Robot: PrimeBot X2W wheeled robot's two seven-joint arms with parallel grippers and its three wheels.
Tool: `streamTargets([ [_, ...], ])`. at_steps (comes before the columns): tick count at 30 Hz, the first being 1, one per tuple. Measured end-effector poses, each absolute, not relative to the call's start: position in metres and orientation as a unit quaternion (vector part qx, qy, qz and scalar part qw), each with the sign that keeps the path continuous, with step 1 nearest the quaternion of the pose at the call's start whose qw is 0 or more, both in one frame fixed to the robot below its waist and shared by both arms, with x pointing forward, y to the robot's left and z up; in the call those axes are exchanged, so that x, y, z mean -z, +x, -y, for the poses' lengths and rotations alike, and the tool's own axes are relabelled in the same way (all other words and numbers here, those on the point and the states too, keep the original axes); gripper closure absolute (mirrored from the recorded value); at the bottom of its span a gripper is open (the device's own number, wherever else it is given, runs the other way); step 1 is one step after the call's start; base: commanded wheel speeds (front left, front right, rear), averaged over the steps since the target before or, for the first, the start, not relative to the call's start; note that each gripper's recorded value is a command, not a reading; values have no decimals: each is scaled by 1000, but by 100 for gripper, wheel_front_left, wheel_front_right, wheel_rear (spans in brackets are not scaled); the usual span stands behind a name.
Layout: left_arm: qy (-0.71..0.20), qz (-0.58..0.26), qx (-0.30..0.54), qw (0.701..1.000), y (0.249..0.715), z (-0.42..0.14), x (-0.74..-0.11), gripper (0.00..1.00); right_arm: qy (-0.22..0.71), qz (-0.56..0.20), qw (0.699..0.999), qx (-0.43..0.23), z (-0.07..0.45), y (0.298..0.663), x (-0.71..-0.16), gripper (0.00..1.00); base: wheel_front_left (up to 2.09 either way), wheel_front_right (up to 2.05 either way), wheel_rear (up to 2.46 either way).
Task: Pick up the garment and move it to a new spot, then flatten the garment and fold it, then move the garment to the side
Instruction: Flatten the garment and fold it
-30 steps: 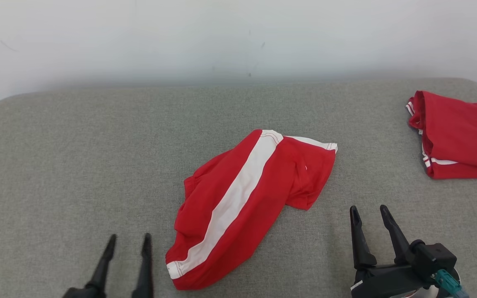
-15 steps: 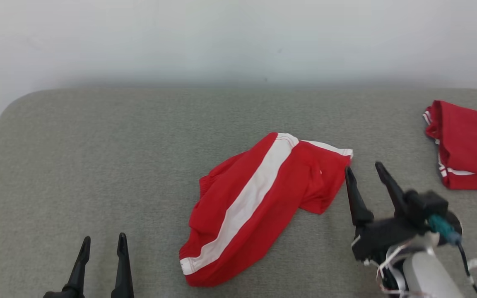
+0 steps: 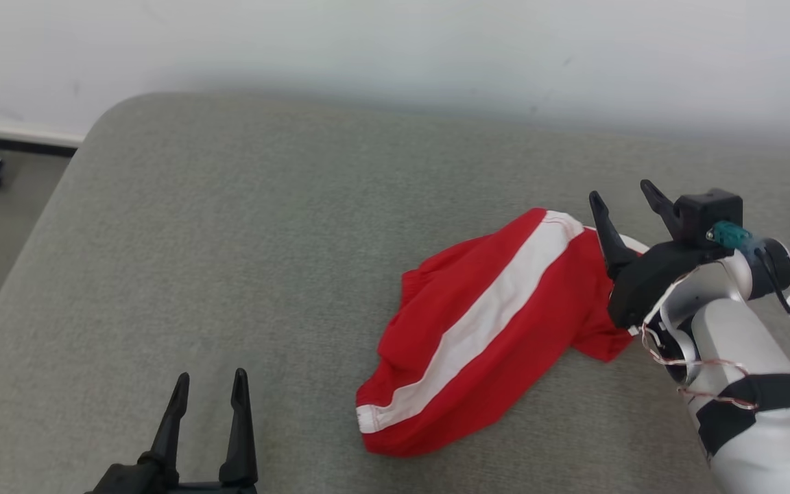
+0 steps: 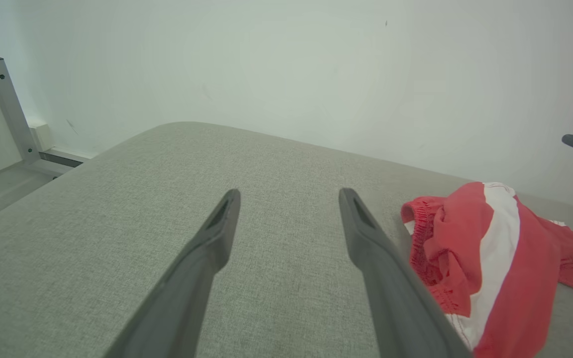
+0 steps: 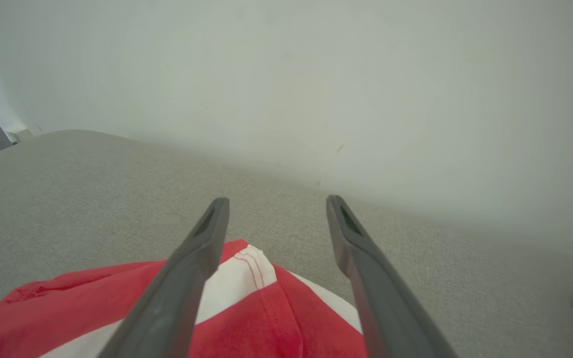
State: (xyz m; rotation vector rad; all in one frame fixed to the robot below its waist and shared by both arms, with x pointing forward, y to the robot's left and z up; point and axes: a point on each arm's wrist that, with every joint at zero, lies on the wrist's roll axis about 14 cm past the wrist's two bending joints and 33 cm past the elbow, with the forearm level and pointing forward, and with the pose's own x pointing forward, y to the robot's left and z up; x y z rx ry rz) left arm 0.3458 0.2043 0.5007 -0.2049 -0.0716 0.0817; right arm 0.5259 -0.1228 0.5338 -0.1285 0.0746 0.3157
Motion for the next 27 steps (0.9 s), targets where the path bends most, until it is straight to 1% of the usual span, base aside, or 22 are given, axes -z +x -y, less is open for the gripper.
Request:
streamTargets([
  [7, -116, 22, -68, 991, 340, -214, -492, 0, -96, -122, 971, -184, 103, 551, -498, 0, 0, 0, 0],
  [12, -117, 11, -80, 990, 340, -219, -485, 0, -116, -187, 956, -193, 97, 560, -468, 0, 0, 0, 0],
  [17, -116, 6, -89, 989, 341, -224, -483, 0, -123, -249, 941, -194, 96, 562, -442, 0, 0, 0, 0],
  [18, -116, 6, -91, 989, 341, -224, -482, 0, -124, -261, 938, -193, 96, 561, -438, 17, 0, 0, 0],
  [19, -116, 5, -92, 989, 342, -225, -482, 0, -125, -267, 936, -194, 96, 561, -436, 50, 0, 0, 0],
  [20, -116, 6, -92, 989, 343, -225, -482, 0, -126, -267, 935, -197, 94, 562, -435, 100, 0, 0, 0],
  [23, -115, 6, -92, 989, 345, -225, -482, 0, -124, -265, 936, -199, 93, 563, -436, 100, 0, 0, 0],
  [27, -116, 7, -93, 989, 347, -226, -482, 0, -116, -206, 950, -203, 91, 573, -460, 100, 0, 0, 0],
])
